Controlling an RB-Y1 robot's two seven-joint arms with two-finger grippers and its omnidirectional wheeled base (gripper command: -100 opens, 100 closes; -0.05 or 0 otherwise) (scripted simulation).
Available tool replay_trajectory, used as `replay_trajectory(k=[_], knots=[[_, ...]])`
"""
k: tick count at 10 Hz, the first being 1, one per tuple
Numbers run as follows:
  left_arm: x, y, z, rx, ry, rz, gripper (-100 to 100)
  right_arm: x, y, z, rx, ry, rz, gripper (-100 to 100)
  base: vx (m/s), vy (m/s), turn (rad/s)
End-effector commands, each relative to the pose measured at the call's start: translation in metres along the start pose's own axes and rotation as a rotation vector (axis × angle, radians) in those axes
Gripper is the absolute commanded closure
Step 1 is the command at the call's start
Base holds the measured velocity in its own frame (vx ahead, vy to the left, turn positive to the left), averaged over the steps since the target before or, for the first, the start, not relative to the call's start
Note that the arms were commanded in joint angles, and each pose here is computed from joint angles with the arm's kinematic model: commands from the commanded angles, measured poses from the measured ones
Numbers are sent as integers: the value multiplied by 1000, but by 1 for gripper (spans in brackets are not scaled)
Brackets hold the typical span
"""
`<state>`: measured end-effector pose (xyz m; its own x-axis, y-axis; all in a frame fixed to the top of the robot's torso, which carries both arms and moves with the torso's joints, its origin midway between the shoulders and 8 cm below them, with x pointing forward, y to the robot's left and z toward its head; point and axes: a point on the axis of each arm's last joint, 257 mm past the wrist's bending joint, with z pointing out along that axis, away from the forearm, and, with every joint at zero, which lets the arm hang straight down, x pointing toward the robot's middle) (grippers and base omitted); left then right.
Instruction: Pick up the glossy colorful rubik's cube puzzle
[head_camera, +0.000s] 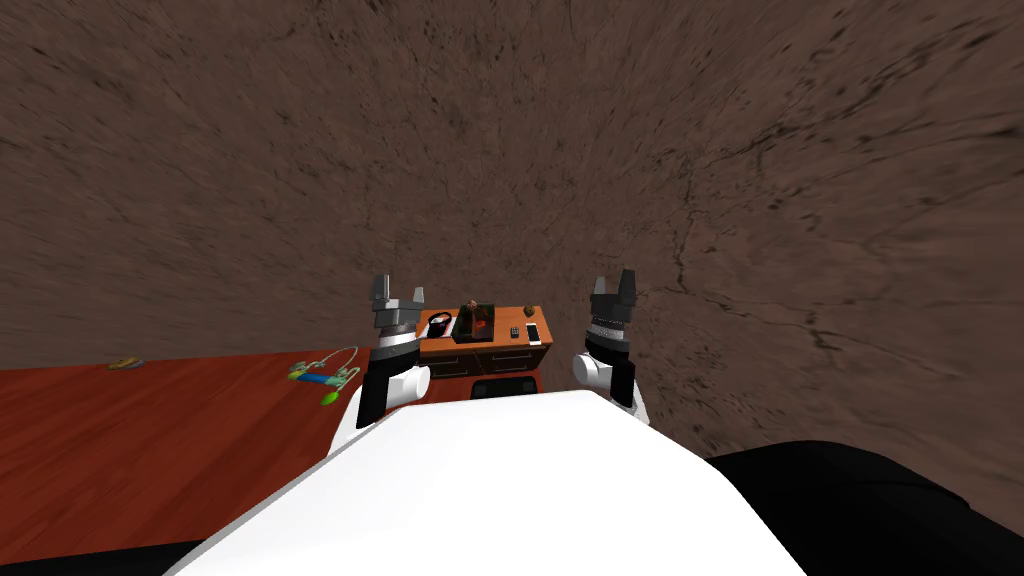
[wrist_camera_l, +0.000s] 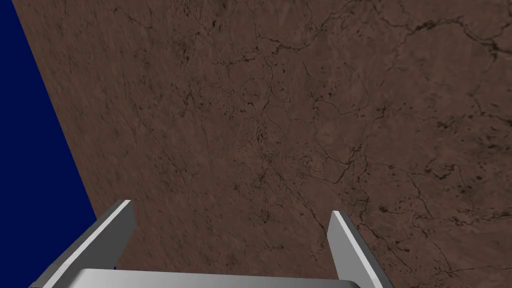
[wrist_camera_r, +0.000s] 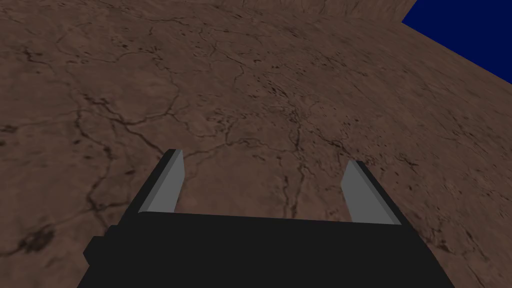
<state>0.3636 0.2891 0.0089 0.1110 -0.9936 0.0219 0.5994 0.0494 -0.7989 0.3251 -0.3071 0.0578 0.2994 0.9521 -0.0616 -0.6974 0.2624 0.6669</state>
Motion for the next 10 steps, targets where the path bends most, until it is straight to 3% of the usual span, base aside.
replay_trajectory(k=[1,6,7,10], knots=[[0,0,0,0,0,0,0,9,-7,-4,12,40,-25,-100,-44,13,34],[0,0,0,0,0,0,0,44,-53,-33,96,187,-120,-100,-109,16,75],[0,0,0,0,0,0,0,44,-53,-33,96,187,-120,-100,-82,17,40],[0,0,0,0,0,0,0,69,-94,-71,183,312,-192,-100,-85,7,160]])
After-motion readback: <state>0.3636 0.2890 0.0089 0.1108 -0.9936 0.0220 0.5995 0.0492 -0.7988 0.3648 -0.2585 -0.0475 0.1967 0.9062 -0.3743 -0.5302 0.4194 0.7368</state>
